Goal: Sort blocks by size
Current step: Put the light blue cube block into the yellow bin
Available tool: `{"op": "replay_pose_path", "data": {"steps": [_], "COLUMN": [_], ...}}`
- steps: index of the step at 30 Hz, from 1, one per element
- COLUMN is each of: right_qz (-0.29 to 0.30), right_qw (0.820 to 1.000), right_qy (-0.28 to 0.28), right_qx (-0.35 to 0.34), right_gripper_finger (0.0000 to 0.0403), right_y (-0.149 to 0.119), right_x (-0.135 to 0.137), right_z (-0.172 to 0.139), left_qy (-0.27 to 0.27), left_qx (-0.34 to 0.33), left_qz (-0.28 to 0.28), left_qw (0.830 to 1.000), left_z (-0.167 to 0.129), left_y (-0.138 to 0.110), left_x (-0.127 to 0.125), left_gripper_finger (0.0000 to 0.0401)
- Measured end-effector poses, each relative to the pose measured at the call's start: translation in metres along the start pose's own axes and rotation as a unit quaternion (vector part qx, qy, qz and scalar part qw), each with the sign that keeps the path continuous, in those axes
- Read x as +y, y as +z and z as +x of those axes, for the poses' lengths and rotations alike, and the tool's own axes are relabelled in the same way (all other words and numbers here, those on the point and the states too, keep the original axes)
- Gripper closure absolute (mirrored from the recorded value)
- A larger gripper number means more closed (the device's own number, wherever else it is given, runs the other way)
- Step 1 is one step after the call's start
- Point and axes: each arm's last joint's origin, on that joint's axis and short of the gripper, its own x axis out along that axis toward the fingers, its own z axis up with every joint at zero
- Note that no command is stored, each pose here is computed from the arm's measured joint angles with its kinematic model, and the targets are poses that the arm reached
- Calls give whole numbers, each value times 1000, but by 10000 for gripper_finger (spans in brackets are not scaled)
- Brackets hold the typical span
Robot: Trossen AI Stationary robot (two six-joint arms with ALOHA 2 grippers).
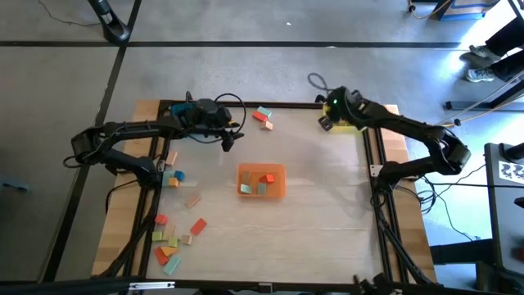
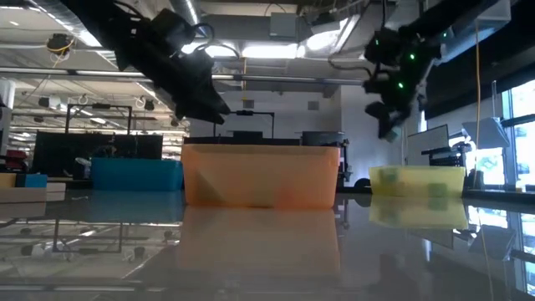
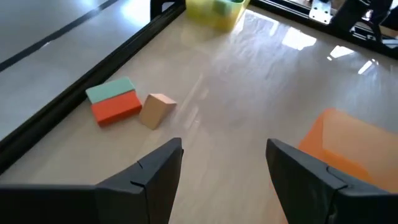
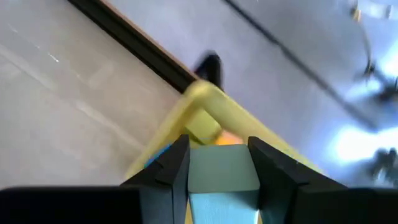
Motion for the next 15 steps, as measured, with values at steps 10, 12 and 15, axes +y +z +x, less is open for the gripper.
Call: {"op": "replay_pose_path", "data": {"steps": [10,12,15], "right_qz": [114,121,125], "right_qw": [988,986,986], "right_qy": [-4,-10,-23], "right_qx": [107,116,107], "right_gripper_finger": [268,268,263], "right_y": [-26,-33,-35], "right_x": [-37,-40,-41], "right_z": [22,26,31], "left_qy": [-13,-13,-14], "left_qx": [-2,-2,-3], "left_qz": [26,29,31], "left_qw": [1000,999,999], "left_z": [1,1,1], "left_y": [0,0,0], "left_x": [-8,-8,-8], "left_gripper_finger": [180,180,180]}}
